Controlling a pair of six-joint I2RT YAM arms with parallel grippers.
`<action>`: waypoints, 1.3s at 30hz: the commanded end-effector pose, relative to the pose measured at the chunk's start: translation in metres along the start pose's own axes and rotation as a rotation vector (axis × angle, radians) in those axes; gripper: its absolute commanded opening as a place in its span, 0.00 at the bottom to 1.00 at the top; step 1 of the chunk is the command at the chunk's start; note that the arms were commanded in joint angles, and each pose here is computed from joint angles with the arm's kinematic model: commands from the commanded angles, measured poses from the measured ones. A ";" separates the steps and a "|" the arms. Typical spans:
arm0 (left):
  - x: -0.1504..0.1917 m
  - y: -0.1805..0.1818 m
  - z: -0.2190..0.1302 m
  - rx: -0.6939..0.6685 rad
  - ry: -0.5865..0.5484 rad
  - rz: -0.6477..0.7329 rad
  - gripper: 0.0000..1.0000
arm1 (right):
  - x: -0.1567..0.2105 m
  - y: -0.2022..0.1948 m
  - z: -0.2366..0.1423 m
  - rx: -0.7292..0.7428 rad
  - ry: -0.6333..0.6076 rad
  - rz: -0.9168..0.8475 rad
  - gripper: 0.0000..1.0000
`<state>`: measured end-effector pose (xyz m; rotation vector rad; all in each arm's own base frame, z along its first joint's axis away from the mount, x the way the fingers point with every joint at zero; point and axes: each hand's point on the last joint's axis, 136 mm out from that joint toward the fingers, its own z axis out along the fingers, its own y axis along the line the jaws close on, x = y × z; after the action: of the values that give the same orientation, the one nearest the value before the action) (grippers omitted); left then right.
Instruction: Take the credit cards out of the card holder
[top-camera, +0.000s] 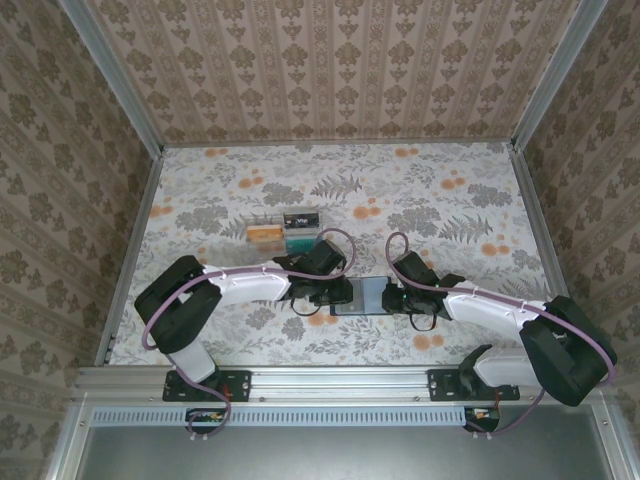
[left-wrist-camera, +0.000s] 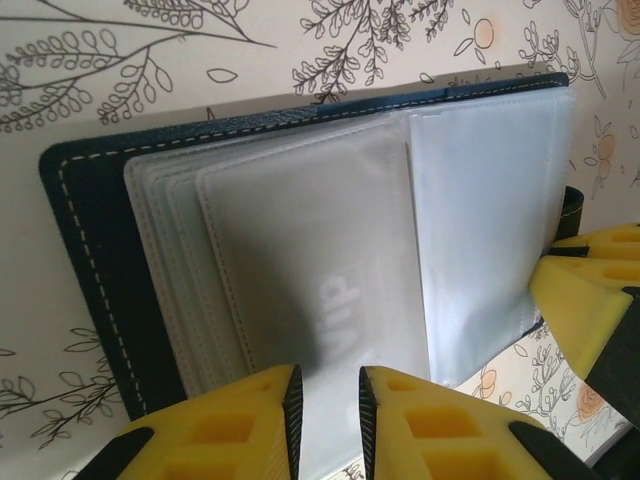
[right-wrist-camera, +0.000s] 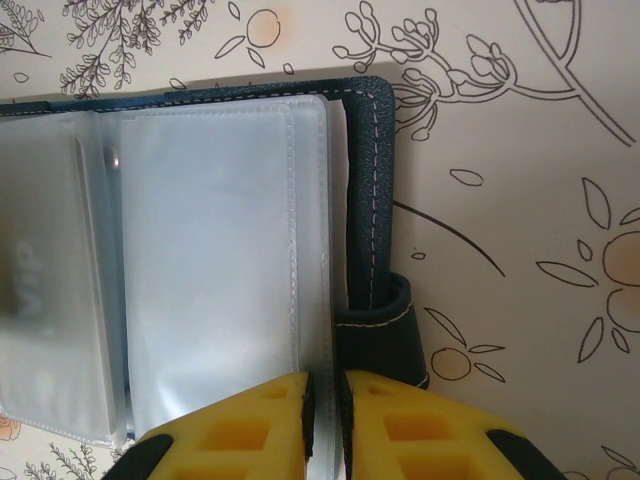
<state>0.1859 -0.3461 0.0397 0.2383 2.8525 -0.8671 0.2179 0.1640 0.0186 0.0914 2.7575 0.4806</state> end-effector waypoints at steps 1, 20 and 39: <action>-0.003 -0.008 0.000 0.010 0.003 0.025 0.25 | 0.019 -0.012 0.005 0.038 0.056 0.002 0.19; 0.002 0.009 0.000 -0.085 0.017 0.001 0.26 | 0.020 -0.011 0.006 0.037 0.056 0.004 0.20; 0.002 -0.018 0.010 0.039 0.053 0.061 0.49 | 0.019 -0.009 0.007 0.037 0.063 0.002 0.20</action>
<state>0.1863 -0.3529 0.0381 0.2864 2.8790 -0.8515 0.2176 0.1646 0.0179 0.0864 2.7568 0.4773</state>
